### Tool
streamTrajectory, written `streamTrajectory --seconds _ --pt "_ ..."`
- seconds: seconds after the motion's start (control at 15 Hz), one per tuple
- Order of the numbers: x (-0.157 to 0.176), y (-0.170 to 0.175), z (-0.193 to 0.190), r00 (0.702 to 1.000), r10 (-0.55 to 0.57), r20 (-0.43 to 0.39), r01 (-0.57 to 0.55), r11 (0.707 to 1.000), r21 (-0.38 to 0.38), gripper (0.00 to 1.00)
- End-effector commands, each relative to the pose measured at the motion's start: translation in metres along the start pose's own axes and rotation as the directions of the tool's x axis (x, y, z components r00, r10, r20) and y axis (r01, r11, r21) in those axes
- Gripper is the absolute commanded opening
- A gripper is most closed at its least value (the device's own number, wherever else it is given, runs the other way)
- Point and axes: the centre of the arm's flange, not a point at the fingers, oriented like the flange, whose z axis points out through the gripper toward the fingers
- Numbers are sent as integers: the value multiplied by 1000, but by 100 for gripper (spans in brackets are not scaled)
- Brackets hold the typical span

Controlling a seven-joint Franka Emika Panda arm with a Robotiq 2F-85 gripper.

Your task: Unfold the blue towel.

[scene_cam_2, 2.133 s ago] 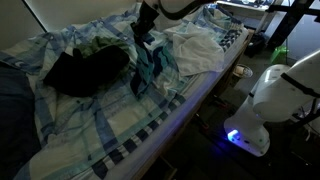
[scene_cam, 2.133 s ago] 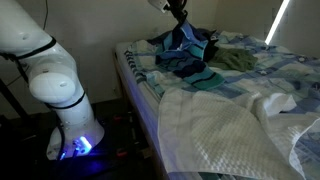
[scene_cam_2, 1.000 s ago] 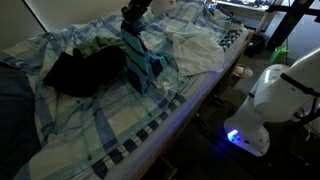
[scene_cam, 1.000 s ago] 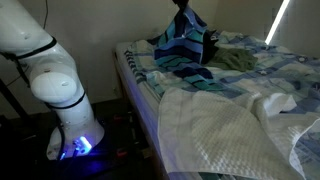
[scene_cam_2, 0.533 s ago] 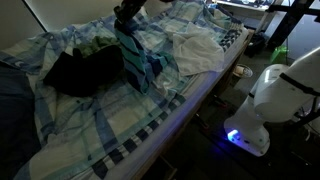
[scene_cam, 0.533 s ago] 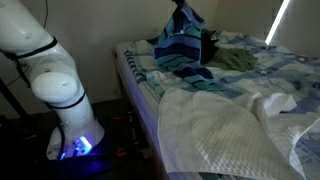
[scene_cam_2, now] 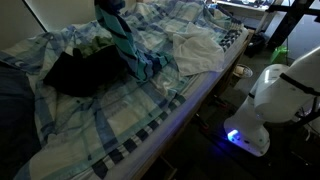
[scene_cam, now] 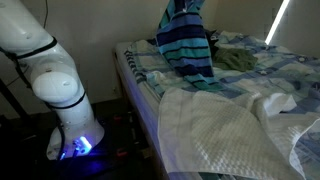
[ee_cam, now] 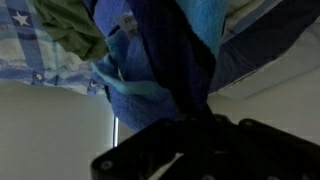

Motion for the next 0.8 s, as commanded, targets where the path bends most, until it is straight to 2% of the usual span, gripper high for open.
streamTrajectory --seconds 0.0,0.73 --pt "22 -8 -23 995 -46 -86 46 999 -6 1" --pt "54 -36 -60 974 -86 -208 95 995 30 1"
